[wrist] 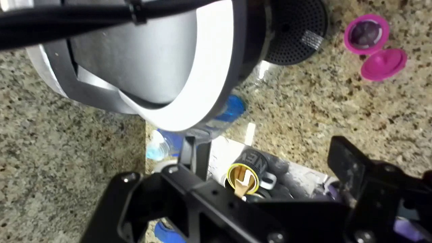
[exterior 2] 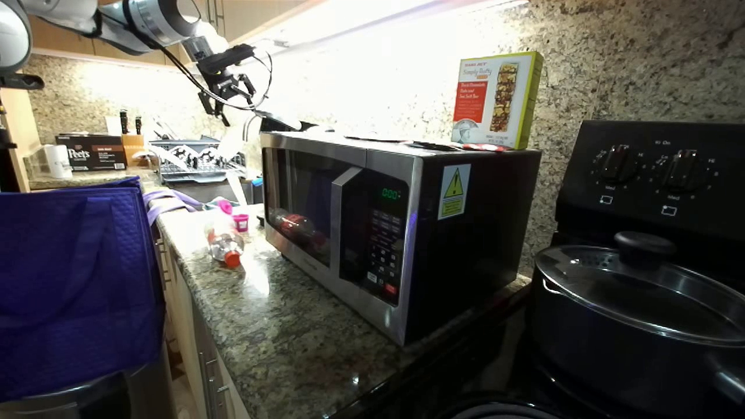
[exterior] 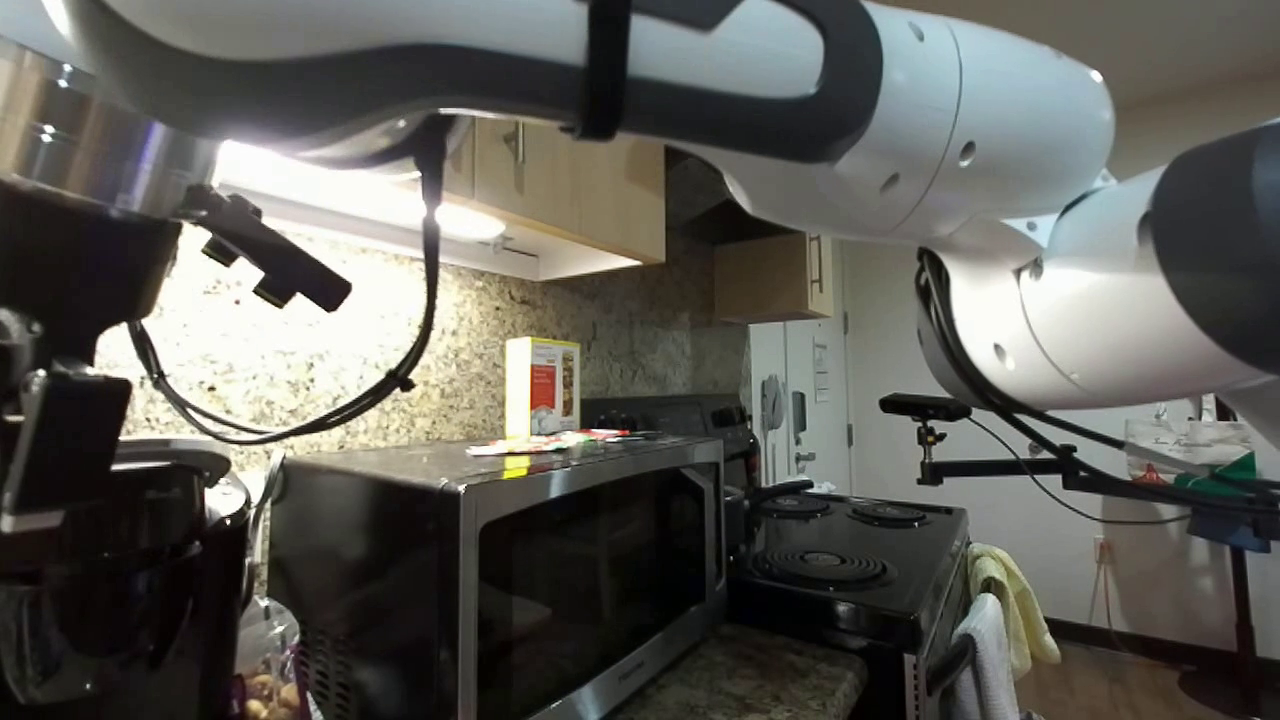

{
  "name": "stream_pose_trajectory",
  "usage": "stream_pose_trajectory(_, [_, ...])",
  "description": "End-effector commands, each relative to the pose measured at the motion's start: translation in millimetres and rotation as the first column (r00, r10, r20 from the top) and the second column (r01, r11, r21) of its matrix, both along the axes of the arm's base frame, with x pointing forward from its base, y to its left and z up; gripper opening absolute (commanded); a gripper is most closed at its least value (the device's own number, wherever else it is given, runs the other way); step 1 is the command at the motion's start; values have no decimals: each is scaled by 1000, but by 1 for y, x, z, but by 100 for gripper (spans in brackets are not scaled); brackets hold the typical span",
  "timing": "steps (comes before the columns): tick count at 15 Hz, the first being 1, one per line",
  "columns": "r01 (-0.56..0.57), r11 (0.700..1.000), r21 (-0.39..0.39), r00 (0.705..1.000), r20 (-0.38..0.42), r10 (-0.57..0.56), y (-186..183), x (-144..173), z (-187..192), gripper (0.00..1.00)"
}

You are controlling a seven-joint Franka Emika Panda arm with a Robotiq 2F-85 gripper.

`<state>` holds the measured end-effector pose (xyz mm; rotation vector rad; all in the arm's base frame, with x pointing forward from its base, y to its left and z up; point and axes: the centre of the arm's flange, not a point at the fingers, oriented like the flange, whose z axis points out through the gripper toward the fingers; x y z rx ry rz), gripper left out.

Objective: Close the microwave door then take the bottle from the top of the microwave and place it on the counter top then close the top of the coffee maker

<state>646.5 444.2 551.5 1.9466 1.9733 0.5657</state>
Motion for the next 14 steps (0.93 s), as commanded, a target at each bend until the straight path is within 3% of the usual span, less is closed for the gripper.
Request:
stream_pose_trajectory(1, [-30, 995, 98, 996, -85, 39, -9, -12, -5, 100])
stream_pose_trajectory(2, [-15, 994, 106, 995, -97, 25, -10, -13, -6, 100])
stream_pose_trajectory(5, [53, 998, 25, 998, -17, -53, -15, -17, 3, 100])
stream_pose_trajectory(9, [163, 982, -93, 983, 103, -153, -19, -30, 26, 100])
stream_pose_trajectory(14, [188, 981, -54, 981, -38, -190, -23, -43, 22, 100])
